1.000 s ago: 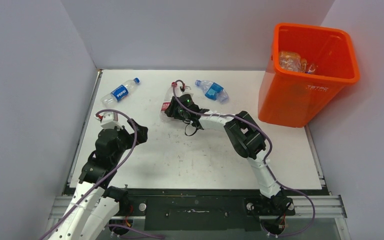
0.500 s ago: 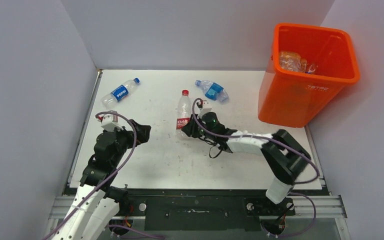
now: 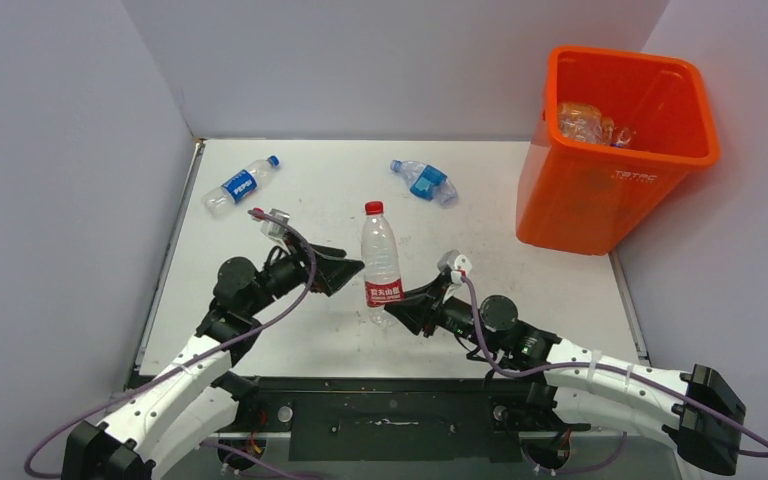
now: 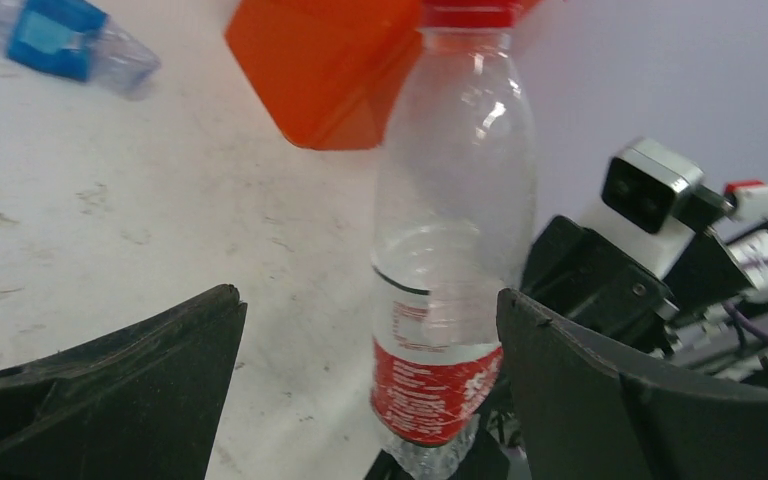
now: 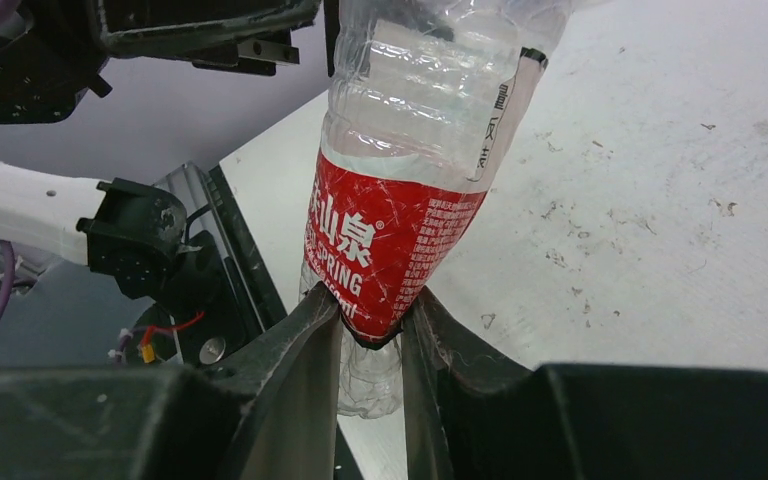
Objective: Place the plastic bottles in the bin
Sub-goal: Pick up the plastic bottle at the center of the board, then place the plastic bottle in the trash bin.
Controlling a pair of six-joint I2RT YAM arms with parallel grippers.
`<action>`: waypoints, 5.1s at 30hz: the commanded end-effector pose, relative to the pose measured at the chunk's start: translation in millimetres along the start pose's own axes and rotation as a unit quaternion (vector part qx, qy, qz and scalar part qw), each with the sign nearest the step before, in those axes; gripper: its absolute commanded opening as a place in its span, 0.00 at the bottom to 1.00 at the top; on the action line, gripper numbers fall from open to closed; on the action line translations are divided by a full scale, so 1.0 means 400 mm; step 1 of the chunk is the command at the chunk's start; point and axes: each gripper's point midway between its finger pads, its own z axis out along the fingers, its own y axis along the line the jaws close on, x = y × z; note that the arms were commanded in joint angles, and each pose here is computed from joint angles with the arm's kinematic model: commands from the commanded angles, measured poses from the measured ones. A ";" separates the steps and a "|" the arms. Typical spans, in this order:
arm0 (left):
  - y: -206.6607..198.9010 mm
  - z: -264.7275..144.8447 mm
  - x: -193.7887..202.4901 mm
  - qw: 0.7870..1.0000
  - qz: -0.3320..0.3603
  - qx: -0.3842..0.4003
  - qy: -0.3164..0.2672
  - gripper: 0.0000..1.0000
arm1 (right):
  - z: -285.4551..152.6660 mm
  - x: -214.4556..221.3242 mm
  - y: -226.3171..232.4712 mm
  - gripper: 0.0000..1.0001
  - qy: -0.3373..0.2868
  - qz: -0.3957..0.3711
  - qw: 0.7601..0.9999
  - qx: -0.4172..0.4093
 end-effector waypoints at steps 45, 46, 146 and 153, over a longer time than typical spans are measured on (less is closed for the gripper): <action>-0.250 0.010 -0.094 0.902 0.411 0.129 -0.025 0.26 | -0.134 -0.330 0.125 0.90 -0.094 0.011 0.995 0.012; -0.239 0.008 -0.093 0.899 0.420 0.121 -0.030 0.25 | -0.143 -0.361 0.113 0.90 -0.107 0.005 0.994 0.031; -0.131 -0.046 -0.067 0.910 0.395 0.014 -0.123 0.96 | -0.621 -1.307 -0.568 0.05 -0.488 -0.118 0.550 0.668; -0.130 -0.046 -0.069 0.911 0.394 0.013 -0.124 0.96 | -0.619 -1.247 -0.758 0.06 -0.469 -0.088 0.537 0.695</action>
